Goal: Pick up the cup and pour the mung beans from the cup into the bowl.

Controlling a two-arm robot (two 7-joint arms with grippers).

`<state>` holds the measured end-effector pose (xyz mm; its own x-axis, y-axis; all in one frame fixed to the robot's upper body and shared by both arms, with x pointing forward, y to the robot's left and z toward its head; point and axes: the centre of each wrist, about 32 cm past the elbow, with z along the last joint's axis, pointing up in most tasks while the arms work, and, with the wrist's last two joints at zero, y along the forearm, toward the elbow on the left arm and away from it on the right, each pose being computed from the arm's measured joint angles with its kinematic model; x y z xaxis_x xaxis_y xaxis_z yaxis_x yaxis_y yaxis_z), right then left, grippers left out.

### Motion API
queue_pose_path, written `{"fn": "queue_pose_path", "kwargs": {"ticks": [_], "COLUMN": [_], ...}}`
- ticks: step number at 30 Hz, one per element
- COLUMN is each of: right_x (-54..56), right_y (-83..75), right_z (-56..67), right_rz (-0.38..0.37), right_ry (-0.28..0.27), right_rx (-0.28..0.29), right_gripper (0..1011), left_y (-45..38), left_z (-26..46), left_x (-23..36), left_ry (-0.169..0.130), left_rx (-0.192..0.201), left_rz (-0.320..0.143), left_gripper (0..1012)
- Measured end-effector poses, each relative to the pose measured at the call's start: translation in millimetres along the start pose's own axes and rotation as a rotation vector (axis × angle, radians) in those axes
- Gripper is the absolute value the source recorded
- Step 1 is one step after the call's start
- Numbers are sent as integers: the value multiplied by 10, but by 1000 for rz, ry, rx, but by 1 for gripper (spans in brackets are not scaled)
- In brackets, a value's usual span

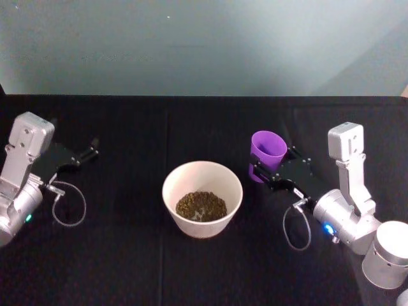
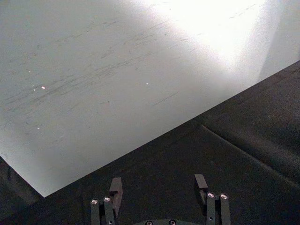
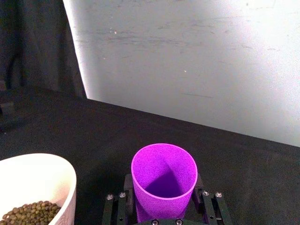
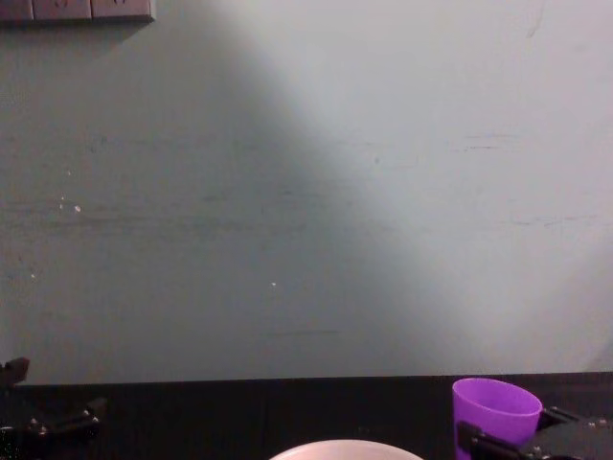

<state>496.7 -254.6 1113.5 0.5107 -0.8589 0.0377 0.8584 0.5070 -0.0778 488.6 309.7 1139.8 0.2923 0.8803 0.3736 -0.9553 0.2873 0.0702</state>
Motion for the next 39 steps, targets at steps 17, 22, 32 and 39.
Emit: {"fn": "queue_pose_path", "kwargs": {"ticks": [17, 22, 32, 39], "right_x": [-31, -51, -119, -46], "right_y": [-32, -69, -214, -321], "right_z": [-37, 34, 283, 402], "right_rz": [-3, -7, -47, -162], "right_ry": [0, -6, -23, -42], "right_rx": [14, 41, 128, 167], "right_gripper": [1002, 1003, 1002, 1003], "left_y": [0, 0, 0, 0], "left_z": [0, 0, 0, 0], "left_x": [0, 0, 0, 0], "left_ry": [0, 0, 0, 0], "left_rx": [0, 0, 0, 0], "left_rz": [0, 0, 0, 0], "left_gripper": [1000, 1000, 1000, 1000]}}
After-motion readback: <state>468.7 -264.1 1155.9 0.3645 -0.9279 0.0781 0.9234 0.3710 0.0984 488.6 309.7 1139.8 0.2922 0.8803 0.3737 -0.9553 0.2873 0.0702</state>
